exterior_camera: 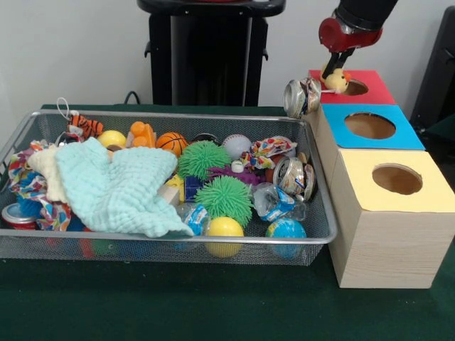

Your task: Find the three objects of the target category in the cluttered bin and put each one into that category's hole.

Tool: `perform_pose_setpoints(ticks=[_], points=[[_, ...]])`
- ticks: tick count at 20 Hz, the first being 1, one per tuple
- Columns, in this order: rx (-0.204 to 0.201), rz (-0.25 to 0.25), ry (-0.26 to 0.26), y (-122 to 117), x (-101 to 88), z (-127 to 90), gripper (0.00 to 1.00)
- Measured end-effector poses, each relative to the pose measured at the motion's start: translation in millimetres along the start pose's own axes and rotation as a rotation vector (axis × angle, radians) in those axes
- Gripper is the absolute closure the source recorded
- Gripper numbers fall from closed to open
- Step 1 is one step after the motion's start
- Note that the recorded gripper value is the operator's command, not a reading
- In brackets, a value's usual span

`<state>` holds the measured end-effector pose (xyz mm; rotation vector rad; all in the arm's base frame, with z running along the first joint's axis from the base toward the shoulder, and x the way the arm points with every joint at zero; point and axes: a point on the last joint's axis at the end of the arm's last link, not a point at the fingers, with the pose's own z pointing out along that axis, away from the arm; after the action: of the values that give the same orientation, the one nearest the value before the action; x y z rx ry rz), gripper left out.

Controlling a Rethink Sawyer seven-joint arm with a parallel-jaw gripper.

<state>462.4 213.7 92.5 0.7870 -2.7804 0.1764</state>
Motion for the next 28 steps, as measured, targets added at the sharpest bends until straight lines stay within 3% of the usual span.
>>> perform_pose_setpoints(ticks=[6, 20, 26, 28], points=[[0.003, 0.024, 0.034, 1.1, -6.0, 0.1, 1.00], [-0.128, 0.183, 0.062, -3.3, -24.5, 3.7, 1.00], [-0.156, 0.222, 0.018, -0.3, -38.5, 15.9, 1.00], [-0.155, 0.231, -0.027, 0.5, -47.9, 20.2, 1.00]])
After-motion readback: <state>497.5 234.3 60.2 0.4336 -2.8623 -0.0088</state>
